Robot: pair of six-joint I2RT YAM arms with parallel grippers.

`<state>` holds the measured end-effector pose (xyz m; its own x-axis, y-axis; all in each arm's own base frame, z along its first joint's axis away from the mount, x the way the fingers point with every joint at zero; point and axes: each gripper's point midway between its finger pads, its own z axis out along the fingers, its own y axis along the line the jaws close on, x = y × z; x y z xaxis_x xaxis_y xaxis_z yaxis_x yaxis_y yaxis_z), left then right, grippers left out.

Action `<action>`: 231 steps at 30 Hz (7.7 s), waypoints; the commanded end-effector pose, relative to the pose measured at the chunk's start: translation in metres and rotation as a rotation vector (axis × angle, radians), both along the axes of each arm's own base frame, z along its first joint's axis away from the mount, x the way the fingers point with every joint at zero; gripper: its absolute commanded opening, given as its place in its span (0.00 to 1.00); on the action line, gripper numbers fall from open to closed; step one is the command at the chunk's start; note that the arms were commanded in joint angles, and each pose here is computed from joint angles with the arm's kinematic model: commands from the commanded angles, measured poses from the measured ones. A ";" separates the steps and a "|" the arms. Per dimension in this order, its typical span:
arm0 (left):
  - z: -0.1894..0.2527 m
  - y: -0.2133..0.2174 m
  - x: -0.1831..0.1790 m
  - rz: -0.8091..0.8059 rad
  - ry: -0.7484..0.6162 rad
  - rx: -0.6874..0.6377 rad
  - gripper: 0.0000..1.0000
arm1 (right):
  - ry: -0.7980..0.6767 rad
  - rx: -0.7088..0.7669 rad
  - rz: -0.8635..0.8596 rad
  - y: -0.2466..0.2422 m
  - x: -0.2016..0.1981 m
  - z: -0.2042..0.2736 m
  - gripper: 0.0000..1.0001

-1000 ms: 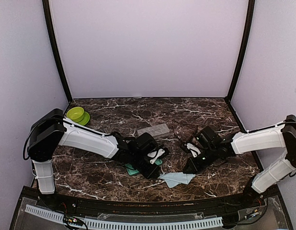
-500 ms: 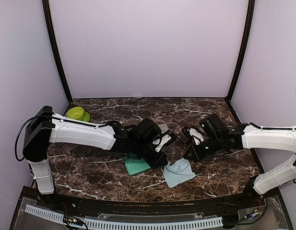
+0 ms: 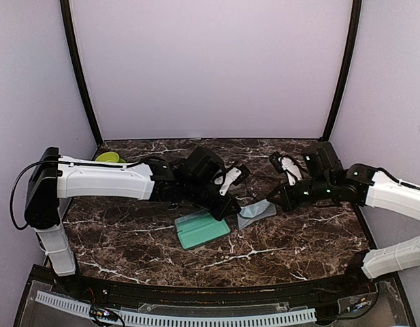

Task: Organize the sunglasses
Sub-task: Pick up the glasses cleaning cloth from the center of the board, then fold the glasses cleaning cloth at the center of the board.

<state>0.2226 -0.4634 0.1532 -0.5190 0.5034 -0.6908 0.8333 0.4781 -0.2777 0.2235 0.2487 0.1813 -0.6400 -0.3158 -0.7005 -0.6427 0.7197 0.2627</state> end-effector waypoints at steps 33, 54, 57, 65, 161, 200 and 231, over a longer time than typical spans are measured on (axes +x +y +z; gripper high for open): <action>0.044 0.002 -0.054 -0.018 0.006 -0.044 0.00 | 0.115 0.119 -0.031 -0.010 -0.047 -0.019 0.19; -0.014 -0.044 -0.057 -0.123 0.362 -0.103 0.00 | 0.131 -0.008 -0.338 -0.066 0.007 -0.031 0.45; -0.035 -0.038 -0.039 -0.079 0.375 -0.074 0.00 | 0.184 -0.001 -0.292 -0.055 0.003 -0.046 0.46; -0.061 -0.011 -0.037 -0.106 0.316 -0.002 0.00 | 0.269 0.073 -0.192 -0.029 -0.017 -0.078 0.47; -0.082 0.002 -0.058 -0.186 0.214 0.102 0.00 | 0.274 -0.271 -0.153 -0.006 -0.072 -0.138 0.16; -0.084 0.003 -0.059 -0.188 0.217 0.109 0.00 | 0.300 -0.327 -0.105 0.001 -0.075 -0.159 0.12; -0.086 0.002 -0.061 -0.189 0.217 0.115 0.00 | 0.258 -0.289 -0.101 0.006 -0.069 -0.138 0.00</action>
